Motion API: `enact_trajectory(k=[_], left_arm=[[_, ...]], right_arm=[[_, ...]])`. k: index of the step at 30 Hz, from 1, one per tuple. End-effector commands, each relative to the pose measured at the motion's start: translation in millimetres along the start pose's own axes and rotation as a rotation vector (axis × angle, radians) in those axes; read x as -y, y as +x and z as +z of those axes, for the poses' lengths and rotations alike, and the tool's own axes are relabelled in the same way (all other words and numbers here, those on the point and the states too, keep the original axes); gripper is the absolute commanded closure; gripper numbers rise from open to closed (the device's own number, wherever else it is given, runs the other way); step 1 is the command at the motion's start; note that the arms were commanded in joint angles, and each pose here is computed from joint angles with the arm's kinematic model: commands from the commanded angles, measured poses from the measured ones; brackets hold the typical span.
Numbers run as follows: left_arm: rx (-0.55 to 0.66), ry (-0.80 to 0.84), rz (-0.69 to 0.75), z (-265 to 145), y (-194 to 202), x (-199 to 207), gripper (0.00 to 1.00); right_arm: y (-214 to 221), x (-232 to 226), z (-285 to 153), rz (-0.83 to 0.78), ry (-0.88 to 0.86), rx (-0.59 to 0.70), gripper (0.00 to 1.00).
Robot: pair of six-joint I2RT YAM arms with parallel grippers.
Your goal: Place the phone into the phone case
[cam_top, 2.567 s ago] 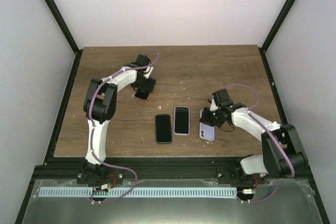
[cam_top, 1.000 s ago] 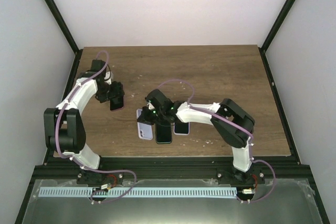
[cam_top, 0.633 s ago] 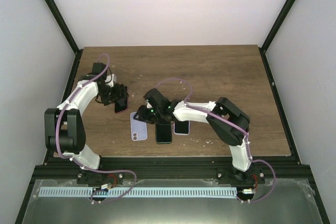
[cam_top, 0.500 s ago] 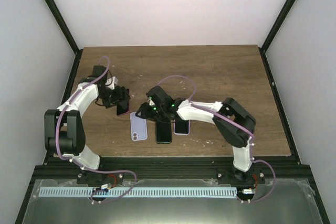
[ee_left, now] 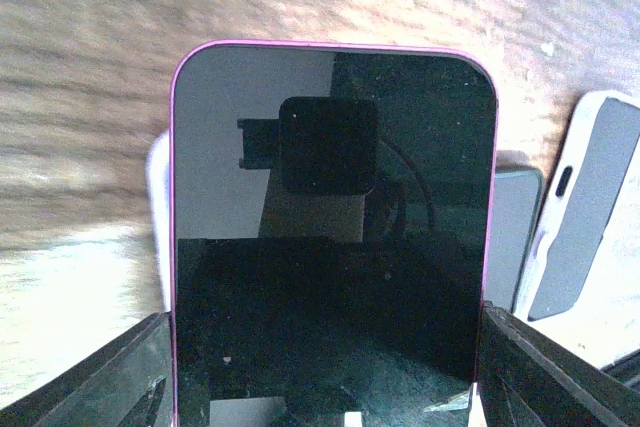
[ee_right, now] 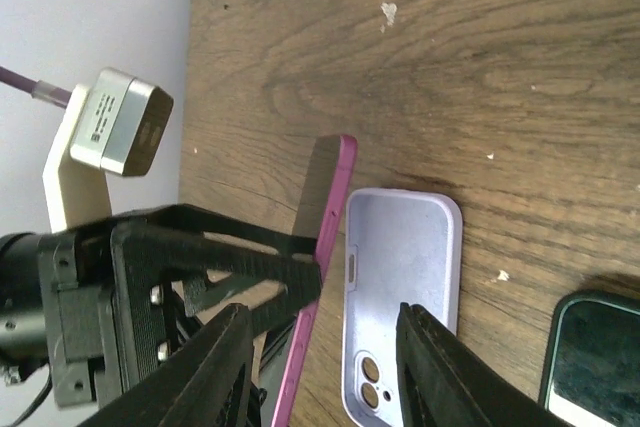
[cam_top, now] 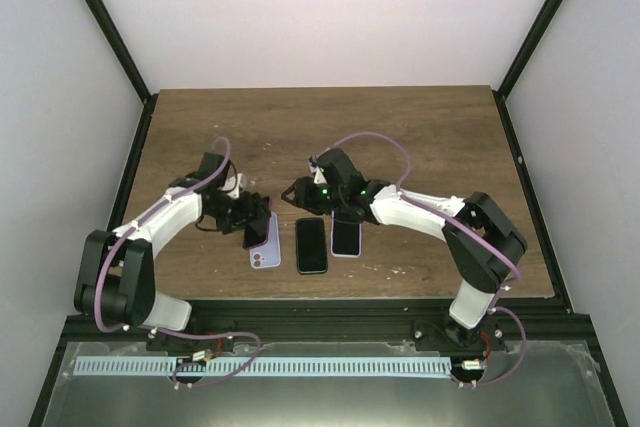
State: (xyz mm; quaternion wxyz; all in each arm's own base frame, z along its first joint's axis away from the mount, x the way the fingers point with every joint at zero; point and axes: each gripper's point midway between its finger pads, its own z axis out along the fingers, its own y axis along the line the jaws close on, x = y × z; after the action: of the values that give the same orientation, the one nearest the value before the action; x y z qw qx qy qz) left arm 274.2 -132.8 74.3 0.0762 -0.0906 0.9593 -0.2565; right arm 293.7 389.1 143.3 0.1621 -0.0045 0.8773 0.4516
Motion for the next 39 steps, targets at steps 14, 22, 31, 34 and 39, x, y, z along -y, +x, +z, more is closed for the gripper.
enact_trajectory(k=[14, 22, 31, 34, 39], left_arm=[[0.044, 0.024, -0.066, 19, 7, 10, 0.58], [0.025, 0.001, -0.089, 28, 16, 0, 0.57], [0.019, -0.002, -0.097, 29, 21, 1, 0.54], [0.025, 0.009, -0.099, 26, 23, 4, 0.54], [0.027, 0.008, -0.110, 25, 28, 2, 0.54]], right_arm=[[1, 3, -20, -0.017, 0.000, 0.044, 0.59], [2, 6, -20, -0.020, 0.008, 0.041, 0.58], [2, 9, -19, -0.023, 0.017, 0.041, 0.58], [2, 9, -19, -0.022, 0.017, 0.041, 0.58], [2, 9, -19, -0.024, 0.014, 0.039, 0.58]])
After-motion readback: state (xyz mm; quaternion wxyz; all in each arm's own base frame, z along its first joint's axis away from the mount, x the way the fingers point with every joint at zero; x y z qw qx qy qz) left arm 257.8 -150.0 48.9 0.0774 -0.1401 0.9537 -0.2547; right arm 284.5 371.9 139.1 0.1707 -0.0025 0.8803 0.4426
